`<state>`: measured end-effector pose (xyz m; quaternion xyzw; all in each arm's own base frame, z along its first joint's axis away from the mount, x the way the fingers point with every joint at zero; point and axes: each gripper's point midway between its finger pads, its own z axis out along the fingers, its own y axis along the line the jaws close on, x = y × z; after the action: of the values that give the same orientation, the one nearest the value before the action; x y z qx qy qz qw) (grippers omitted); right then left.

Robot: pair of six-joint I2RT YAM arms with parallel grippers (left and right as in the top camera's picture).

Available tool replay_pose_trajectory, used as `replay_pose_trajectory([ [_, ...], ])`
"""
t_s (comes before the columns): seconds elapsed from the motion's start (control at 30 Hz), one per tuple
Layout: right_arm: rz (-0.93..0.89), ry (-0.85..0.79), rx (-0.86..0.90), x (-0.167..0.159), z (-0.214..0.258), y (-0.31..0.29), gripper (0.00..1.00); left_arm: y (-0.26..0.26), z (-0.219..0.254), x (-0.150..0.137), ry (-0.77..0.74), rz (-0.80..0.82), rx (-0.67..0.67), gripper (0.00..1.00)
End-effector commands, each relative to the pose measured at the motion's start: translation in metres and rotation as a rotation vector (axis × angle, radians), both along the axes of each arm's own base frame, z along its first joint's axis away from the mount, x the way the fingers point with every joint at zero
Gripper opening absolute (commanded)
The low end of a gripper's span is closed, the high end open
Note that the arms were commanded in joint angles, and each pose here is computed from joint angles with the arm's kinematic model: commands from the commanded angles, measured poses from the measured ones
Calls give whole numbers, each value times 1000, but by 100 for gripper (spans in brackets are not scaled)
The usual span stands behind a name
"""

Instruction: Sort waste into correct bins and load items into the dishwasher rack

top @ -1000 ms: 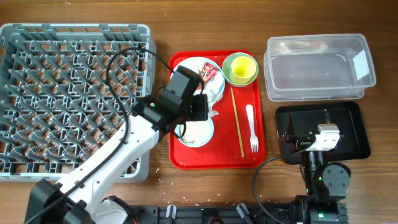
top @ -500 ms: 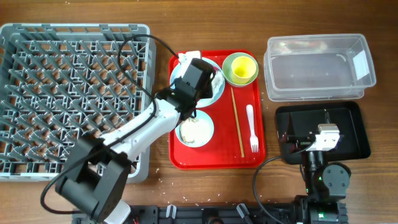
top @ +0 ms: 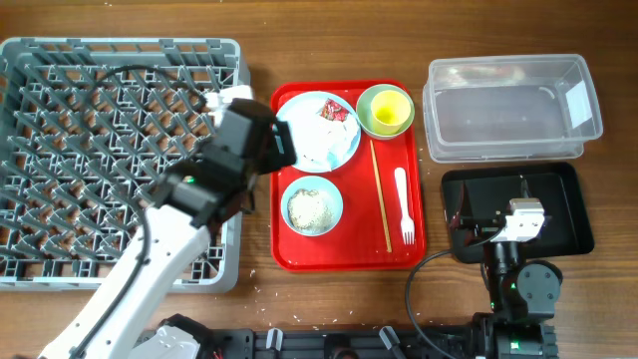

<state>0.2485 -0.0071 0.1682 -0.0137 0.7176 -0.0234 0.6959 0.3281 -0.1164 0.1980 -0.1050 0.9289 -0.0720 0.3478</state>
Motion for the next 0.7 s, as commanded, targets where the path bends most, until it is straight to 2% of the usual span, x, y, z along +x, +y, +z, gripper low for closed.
replay_pose_trajectory([
  [0.0,16,-1,9,0,0,3,100,40,0,-14,55,96,21,100],
  [0.1,16,-2,9,0,0,3,100,56,-12,-29,140,128,56,100],
  [0.23,36,-3,20,0,1,7,100,57,-14,-32,151,127,61,100],
  [0.27,160,-7,138,-2,4,28,100,57,-14,-32,151,127,60,100],
  [0.3,353,24,345,-10,8,61,100,57,-14,-32,150,127,61,100],
  [0.33,576,152,646,-29,9,99,100,57,-14,-32,151,128,60,100],
  [0.4,668,350,997,-45,7,119,100,57,-14,-32,151,127,60,100],
  [0.47,673,459,1220,-50,10,124,100,57,-14,-32,151,127,61,100],
  [0.57,854,386,1116,-67,40,137,99,57,-14,-32,151,127,60,100],
  [0.67,923,293,1050,-73,60,138,100,57,-14,-32,151,127,61,100],
])
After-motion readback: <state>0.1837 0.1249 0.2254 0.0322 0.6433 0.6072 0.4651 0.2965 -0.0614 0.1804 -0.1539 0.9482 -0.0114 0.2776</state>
